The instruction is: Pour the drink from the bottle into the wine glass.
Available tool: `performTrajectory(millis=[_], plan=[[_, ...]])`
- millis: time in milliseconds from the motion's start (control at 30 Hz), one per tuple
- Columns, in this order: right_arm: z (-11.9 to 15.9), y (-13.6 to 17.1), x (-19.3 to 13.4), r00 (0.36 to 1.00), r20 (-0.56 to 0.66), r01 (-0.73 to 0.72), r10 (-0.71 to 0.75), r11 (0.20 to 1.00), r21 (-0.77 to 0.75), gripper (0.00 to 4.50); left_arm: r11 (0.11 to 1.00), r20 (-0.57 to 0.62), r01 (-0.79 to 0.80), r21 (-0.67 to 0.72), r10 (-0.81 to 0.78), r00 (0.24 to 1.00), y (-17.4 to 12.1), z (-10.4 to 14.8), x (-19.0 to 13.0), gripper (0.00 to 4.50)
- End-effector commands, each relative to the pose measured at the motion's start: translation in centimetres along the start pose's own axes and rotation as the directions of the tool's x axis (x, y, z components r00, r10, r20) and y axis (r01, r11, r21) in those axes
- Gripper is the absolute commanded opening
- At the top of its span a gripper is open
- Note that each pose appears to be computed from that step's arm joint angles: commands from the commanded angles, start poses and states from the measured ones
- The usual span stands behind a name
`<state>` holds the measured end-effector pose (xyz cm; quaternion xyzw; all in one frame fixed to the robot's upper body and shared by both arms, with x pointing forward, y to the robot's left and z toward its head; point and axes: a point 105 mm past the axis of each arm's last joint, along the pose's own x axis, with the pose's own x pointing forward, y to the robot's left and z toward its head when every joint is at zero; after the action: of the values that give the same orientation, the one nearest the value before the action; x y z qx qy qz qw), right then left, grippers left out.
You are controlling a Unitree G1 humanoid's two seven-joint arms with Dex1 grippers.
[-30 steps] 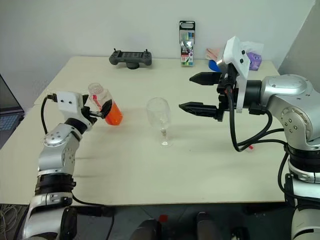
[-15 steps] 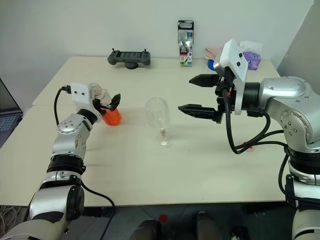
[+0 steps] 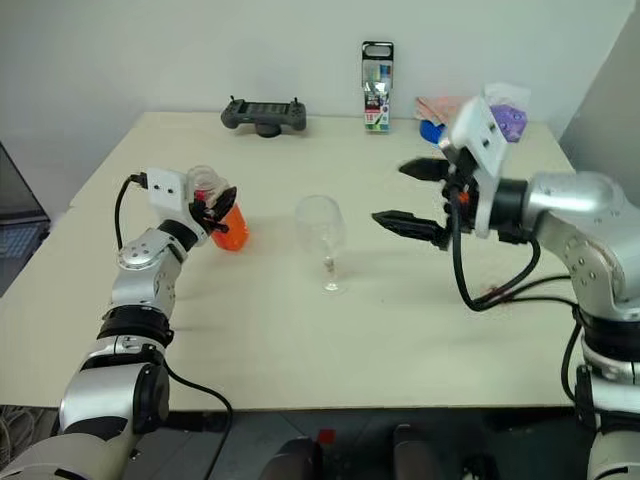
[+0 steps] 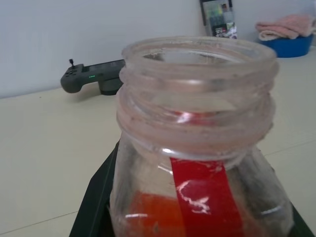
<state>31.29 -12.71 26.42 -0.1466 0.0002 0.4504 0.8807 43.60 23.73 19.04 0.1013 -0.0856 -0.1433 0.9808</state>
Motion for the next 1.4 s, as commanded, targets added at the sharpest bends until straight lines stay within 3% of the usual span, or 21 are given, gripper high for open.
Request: performTrajectory(millis=[33, 233, 367, 533, 900, 1400], plan=[[0.5, 0.6, -1.6, 0.985, 0.132, 0.109, -0.111, 0.994, 0.023, 4.50, 0.966, 0.135, 0.133, 0.222, -0.166, 0.977, -2.0, 6.2, 1.5, 1.69], [-2.3, 4.0, -1.1, 0.966, 0.157, 0.199, -0.206, 0.978, 0.060, 4.50, 0.891, 0.174, 0.199, 0.409, -0.290, 0.941, -3.7, 8.8, 2.0, 1.69], [-2.2, 6.8, -0.6, 0.957, 0.229, 0.161, -0.178, 0.983, 0.093, 4.50, 0.801, 0.188, 0.197, 0.566, -0.358, 0.914, -5.0, 9.6, 2.1, 1.69], [-2.4, 8.2, -0.3, 0.965, 0.228, 0.112, -0.131, 0.989, 0.095, 4.50, 0.702, 0.186, 0.190, 0.687, -0.421, 0.888, -6.6, 10.0, 2.4, 1.69], [-2.5, 8.8, 0.6, 0.971, 0.221, 0.082, -0.096, 0.994, 0.070, 4.50, 0.613, 0.241, 0.140, 0.778, -0.496, 0.834, -9.0, 11.8, 2.9, 1.69], [-1.6, 6.8, 1.3, 0.966, 0.191, 0.143, -0.171, 0.978, 0.153, 4.50, 0.497, 0.219, 0.109, 0.861, -0.556, 0.802, -10.2, 11.5, 2.4, 1.69]])
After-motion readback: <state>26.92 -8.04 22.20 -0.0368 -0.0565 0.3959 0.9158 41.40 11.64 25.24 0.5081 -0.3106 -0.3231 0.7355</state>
